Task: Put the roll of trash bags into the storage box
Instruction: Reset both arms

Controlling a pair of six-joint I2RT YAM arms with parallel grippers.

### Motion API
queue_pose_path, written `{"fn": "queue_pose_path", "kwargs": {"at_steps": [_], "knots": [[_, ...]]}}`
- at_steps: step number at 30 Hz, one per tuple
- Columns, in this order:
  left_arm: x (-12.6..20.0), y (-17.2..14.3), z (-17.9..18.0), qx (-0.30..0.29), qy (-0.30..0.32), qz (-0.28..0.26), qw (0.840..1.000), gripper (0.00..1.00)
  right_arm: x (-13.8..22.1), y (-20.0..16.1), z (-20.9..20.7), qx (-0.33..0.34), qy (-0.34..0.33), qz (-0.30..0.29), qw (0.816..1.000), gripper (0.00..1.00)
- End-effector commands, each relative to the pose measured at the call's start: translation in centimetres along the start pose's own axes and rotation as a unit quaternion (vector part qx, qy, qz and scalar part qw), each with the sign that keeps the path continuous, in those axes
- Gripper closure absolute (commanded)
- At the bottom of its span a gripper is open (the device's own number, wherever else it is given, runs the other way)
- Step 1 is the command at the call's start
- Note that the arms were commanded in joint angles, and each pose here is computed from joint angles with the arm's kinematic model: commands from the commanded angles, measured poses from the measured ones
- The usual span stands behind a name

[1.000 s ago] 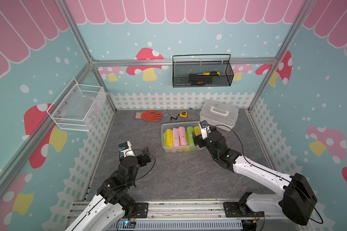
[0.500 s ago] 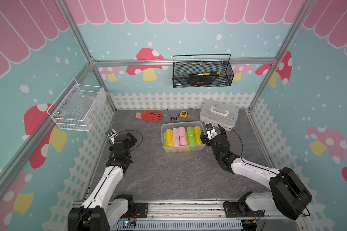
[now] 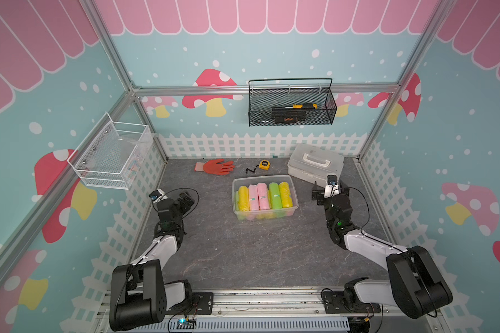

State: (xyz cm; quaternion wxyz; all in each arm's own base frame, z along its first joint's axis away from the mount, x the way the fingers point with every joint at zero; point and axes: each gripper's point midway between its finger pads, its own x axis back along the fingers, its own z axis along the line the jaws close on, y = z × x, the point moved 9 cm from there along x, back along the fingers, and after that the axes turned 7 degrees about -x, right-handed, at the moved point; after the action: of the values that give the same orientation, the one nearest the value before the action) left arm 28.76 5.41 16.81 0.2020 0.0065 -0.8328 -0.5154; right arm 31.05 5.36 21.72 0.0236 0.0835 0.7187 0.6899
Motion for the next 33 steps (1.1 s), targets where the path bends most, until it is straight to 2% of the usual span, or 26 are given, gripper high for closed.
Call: {"fn": "queue_pose_path", "kwargs": {"at_steps": [1, 2, 3, 6, 8, 11, 14, 15, 17, 18, 20, 22, 24, 26, 29, 30, 31, 33], "knots": [[-0.1, 0.7, -0.8, -0.040, -0.001, -0.089, 0.995, 0.01, -0.6, 0.0, -1.7, -0.031, -0.089, 0.018, 0.995, 0.02], [-0.5, 0.8, -0.9, -0.042, -0.001, -0.085, 0.995, 0.01, -1.0, -0.5, -2.3, -0.025, -0.126, 0.046, 0.991, 0.01], [-1.0, 0.9, -1.2, -0.047, -0.003, -0.078, 0.996, 0.01, -1.6, -0.9, -2.4, -0.021, -0.135, 0.065, 0.989, 0.01], [-3.0, 1.0, -1.8, -0.063, -0.011, -0.050, 0.997, 0.01, -3.0, -1.6, -1.8, -0.012, -0.086, 0.086, 0.993, 0.01], [-4.2, 0.8, -1.9, -0.072, -0.018, -0.052, 0.996, 0.01, -3.5, -2.0, -1.6, -0.001, -0.080, 0.091, 0.993, 0.02], [-4.8, -0.1, -2.2, -0.108, -0.064, -0.087, 0.988, 0.01, -3.4, -2.5, -1.8, 0.008, -0.071, 0.082, 0.994, 0.02], [-2.5, -0.4, -3.6, -0.141, -0.172, -0.143, 0.964, 0.01, -2.6, -2.8, -1.7, 0.015, -0.041, 0.059, 0.997, 0.01], [-1.5, -0.2, -3.8, -0.147, -0.176, -0.163, 0.960, 0.01, -2.3, -2.9, -1.8, 0.018, -0.037, 0.054, 0.998, 0.01], [-0.4, 0.2, -3.5, -0.158, -0.149, -0.166, 0.962, 0.01, -1.8, -2.9, -1.6, 0.023, -0.012, 0.039, 0.999, 0.01], [-0.1, 0.6, -2.8, -0.132, -0.106, -0.162, 0.972, 0.01, -1.5, -3.0, -1.4, 0.028, 0.003, 0.035, 0.999, 0.02], [0.6, 1.0, -2.0, -0.101, -0.058, -0.136, 0.984, 0.01, -1.3, -2.9, -1.4, 0.036, 0.010, 0.031, 0.999, 0.01], [2.1, 1.3, -2.8, -0.156, -0.056, -0.109, 0.980, 0.01, -1.0, -2.5, -1.6, 0.046, 0.005, 0.028, 0.999, 0.01], [3.9, 1.5, -3.0, -0.203, -0.007, -0.127, 0.971, 0.01, -0.2, -1.6, -1.7, 0.056, 0.016, 0.023, 0.998, 0.01], [4.7, 0.9, -1.9, -0.176, 0.013, -0.159, 0.971, 0.01, 0.3, -1.1, -1.6, 0.059, 0.035, 0.012, 0.998, 0.01], [3.5, -0.3, -1.1, -0.162, 0.030, -0.163, 0.973, 0.01, 0.6, -1.2, -1.0, 0.067, 0.076, 0.009, 0.995, 0.01], [2.5, -1.2, -1.4, -0.189, 0.013, -0.111, 0.976, 0.01, 0.5, -1.5, -0.8, 0.074, 0.083, 0.014, 0.994, 0.01], [1.8, -1.2, -1.7, -0.196, 0.018, -0.093, 0.976, 0.01, 0.4, -1.6, -0.8, 0.076, 0.083, 0.019, 0.993, 0.01], [0.4, -2.3, -2.1, -0.210, 0.001, -0.091, 0.974, 0.01, 0.2, -2.2, -0.9, 0.075, 0.076, 0.029, 0.994, 0.01]]}}
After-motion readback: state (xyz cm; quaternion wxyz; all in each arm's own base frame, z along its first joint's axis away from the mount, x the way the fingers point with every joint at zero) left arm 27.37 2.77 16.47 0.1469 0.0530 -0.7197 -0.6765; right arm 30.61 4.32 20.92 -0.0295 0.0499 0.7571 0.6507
